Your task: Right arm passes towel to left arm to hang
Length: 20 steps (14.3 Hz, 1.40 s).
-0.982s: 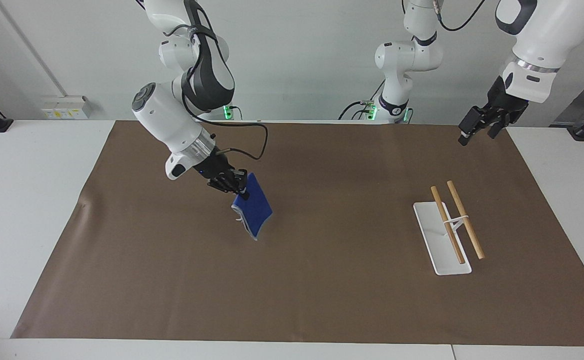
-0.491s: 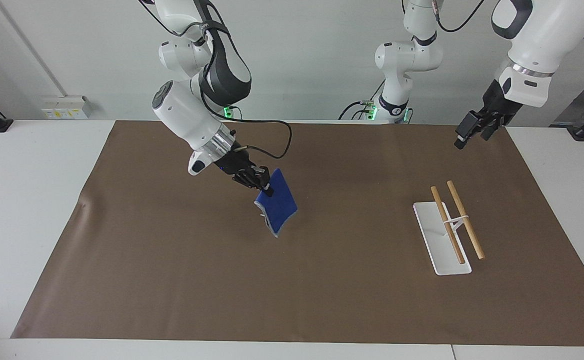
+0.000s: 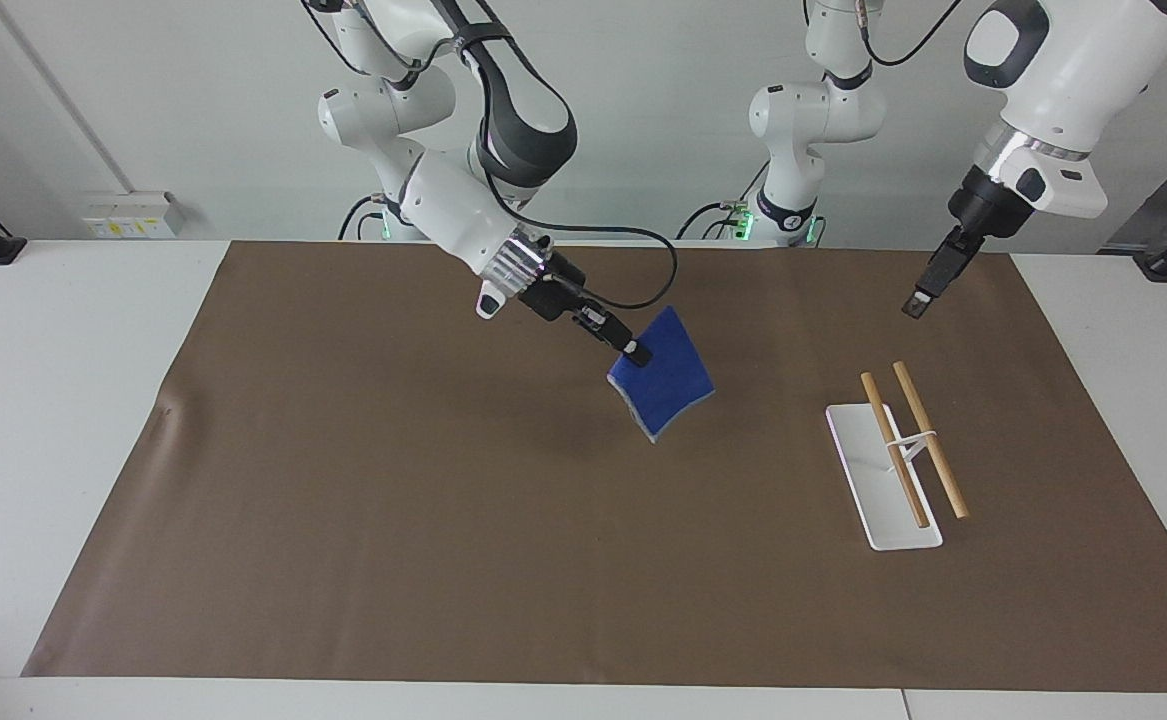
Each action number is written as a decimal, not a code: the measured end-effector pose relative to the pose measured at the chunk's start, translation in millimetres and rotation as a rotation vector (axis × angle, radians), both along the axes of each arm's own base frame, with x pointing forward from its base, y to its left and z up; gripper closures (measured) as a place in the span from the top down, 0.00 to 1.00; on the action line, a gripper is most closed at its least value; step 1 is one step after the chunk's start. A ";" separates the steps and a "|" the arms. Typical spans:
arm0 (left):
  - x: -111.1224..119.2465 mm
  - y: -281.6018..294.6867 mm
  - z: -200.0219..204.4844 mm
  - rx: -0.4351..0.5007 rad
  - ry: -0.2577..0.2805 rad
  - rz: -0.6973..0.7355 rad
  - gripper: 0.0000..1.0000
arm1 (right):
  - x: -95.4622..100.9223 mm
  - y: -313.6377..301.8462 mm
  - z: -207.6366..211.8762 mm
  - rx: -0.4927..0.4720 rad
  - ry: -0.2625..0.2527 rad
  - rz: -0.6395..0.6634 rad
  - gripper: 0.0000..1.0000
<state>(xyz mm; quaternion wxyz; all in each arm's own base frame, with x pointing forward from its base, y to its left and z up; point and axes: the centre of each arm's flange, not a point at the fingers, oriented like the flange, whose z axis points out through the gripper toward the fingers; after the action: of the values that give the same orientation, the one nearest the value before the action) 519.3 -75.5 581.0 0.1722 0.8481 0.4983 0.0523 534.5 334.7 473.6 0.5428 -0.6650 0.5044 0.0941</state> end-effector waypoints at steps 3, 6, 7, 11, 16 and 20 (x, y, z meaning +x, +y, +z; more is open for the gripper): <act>-4.9 -11.4 -15.3 -0.049 0.005 0.108 1.00 | -10.9 27.0 14.9 0.043 0.046 -0.033 0.04; -6.9 -33.2 -24.2 -0.082 0.001 0.196 1.00 | -12.5 36.7 18.5 0.087 0.100 -0.053 0.04; -7.6 -39.9 -24.2 -0.106 0.001 0.211 1.00 | -11.9 38.6 20.3 0.106 0.115 -0.063 0.04; -8.9 -50.1 -32.3 -0.184 0.002 0.249 1.00 | -19.2 63.7 16.3 0.104 0.124 -0.088 0.04; -4.7 -68.2 -37.4 -0.225 -0.047 0.308 1.00 | -15.7 75.9 14.1 0.109 0.121 -0.081 0.04; 5.3 -70.7 -52.1 -0.230 -0.056 0.321 1.00 | -17.3 79.0 16.5 0.112 0.118 -0.076 0.04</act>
<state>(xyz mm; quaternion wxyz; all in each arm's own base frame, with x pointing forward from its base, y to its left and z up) 524.5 -146.2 528.9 0.2712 0.7307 0.6248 0.0456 517.2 413.7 490.1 0.5516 -0.6072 0.5543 0.1405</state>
